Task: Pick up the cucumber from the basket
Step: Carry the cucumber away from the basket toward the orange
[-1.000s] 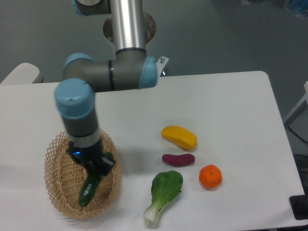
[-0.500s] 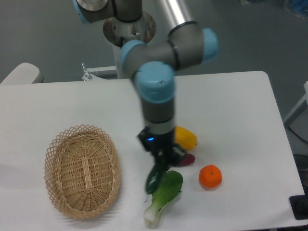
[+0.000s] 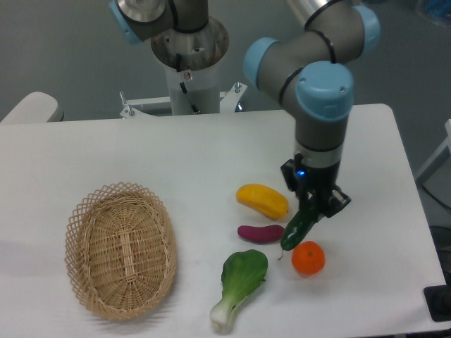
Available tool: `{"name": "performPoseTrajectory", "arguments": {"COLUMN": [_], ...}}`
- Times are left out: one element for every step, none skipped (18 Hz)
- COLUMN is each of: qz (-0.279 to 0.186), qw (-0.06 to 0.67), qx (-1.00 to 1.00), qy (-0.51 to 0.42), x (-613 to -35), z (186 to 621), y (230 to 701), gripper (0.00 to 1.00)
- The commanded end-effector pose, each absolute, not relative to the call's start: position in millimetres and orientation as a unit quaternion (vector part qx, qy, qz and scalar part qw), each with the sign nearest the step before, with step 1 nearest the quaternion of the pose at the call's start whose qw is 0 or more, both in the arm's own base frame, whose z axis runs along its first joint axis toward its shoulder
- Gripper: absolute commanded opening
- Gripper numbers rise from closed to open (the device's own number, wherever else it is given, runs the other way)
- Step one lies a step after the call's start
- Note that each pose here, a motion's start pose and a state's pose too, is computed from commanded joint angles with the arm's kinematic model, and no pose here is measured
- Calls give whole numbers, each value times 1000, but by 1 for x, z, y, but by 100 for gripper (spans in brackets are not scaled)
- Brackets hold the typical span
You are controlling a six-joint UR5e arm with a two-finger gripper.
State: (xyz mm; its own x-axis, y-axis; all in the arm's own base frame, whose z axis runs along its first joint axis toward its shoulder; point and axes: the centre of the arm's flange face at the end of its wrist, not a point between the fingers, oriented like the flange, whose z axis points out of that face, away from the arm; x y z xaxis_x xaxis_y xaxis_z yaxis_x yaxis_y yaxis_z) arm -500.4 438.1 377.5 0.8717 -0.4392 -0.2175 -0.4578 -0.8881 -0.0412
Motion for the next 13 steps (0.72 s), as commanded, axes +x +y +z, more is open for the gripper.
{"name": "performPoseTrajectory", "arguments": {"qz": [101, 101, 101, 101, 101, 101, 101, 102, 102, 102, 101, 101, 101], "qw": [45, 45, 44, 44, 44, 44, 44, 45, 45, 45, 45, 46, 45], "qx": [-966, -965, -964, -964, -964, -964, -964, -964, -964, -964, -964, -964, -964], "qy": [234, 239, 241, 242, 242, 242, 242, 242, 242, 242, 242, 241, 240], "x": [-501, -501, -501, -501, -501, -501, -501, -501, -501, -501, -501, -503, -503], "z": [377, 377, 377, 377, 377, 377, 377, 377, 378, 378, 377, 377, 377], "y": [437, 437, 437, 437, 437, 437, 438, 437, 437, 437, 438, 436, 435], "gripper": [21, 21, 21, 21, 21, 21, 21, 21, 21, 21, 21, 21, 21]}}
